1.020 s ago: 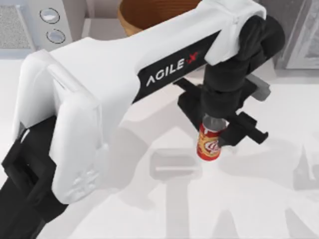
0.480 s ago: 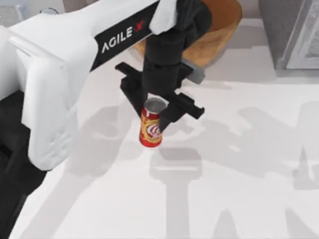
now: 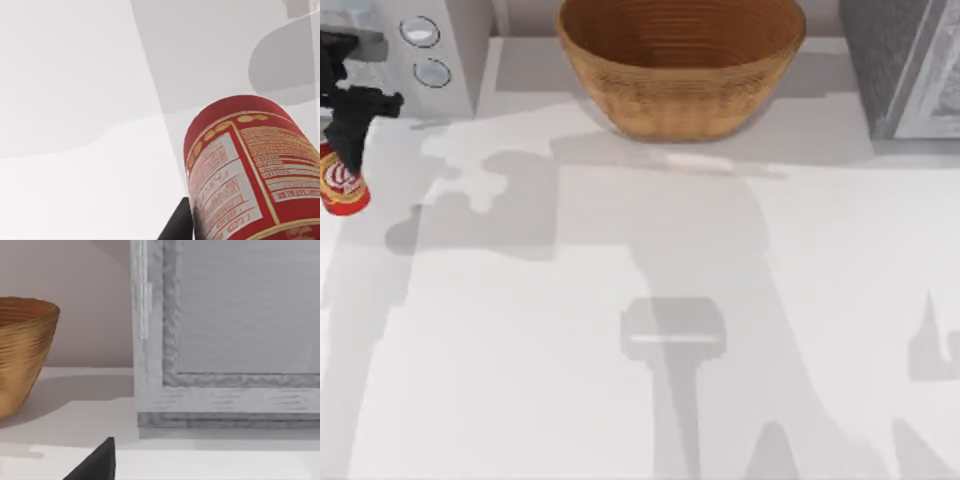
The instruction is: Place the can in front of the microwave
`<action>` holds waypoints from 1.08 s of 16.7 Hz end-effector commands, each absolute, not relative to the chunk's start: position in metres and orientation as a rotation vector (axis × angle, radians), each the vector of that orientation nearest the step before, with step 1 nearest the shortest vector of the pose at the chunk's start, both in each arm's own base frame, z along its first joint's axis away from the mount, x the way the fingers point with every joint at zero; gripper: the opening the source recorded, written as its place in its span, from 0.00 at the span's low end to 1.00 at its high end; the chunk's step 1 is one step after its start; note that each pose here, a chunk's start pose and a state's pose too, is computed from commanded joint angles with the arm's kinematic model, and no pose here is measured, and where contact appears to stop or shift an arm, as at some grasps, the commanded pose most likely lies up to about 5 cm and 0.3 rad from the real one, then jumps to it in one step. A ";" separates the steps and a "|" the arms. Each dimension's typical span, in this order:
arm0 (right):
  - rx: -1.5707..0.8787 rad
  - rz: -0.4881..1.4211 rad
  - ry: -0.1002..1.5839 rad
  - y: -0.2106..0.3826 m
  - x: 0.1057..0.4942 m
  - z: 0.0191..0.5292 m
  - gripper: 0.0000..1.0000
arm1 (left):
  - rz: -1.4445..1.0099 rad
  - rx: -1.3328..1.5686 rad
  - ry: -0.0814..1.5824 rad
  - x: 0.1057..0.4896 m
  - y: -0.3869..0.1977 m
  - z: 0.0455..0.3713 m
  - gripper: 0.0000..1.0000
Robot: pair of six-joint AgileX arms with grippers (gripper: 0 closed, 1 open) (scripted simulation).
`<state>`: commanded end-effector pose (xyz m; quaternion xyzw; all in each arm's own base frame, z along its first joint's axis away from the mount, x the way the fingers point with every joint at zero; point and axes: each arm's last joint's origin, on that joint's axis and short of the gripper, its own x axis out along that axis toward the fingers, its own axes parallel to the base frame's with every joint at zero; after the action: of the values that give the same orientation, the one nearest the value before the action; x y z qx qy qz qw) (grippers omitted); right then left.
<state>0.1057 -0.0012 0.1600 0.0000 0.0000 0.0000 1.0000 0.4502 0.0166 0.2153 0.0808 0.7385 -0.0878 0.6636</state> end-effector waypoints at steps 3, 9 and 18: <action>0.000 0.000 0.000 -0.001 0.106 0.160 1.00 | -0.100 0.071 1.621 0.440 0.109 0.213 0.00; 0.000 0.000 0.000 -0.001 0.106 0.160 1.00 | -0.010 0.021 1.567 0.422 0.177 0.209 0.00; 0.000 0.000 0.000 -0.001 0.106 0.160 1.00 | -0.010 0.021 1.567 0.422 0.177 0.201 0.00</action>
<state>0.1057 -0.0012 0.1600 0.0000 0.0000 0.0000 1.0000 0.4223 0.1771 0.2006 0.0096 0.7058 -0.0046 0.7084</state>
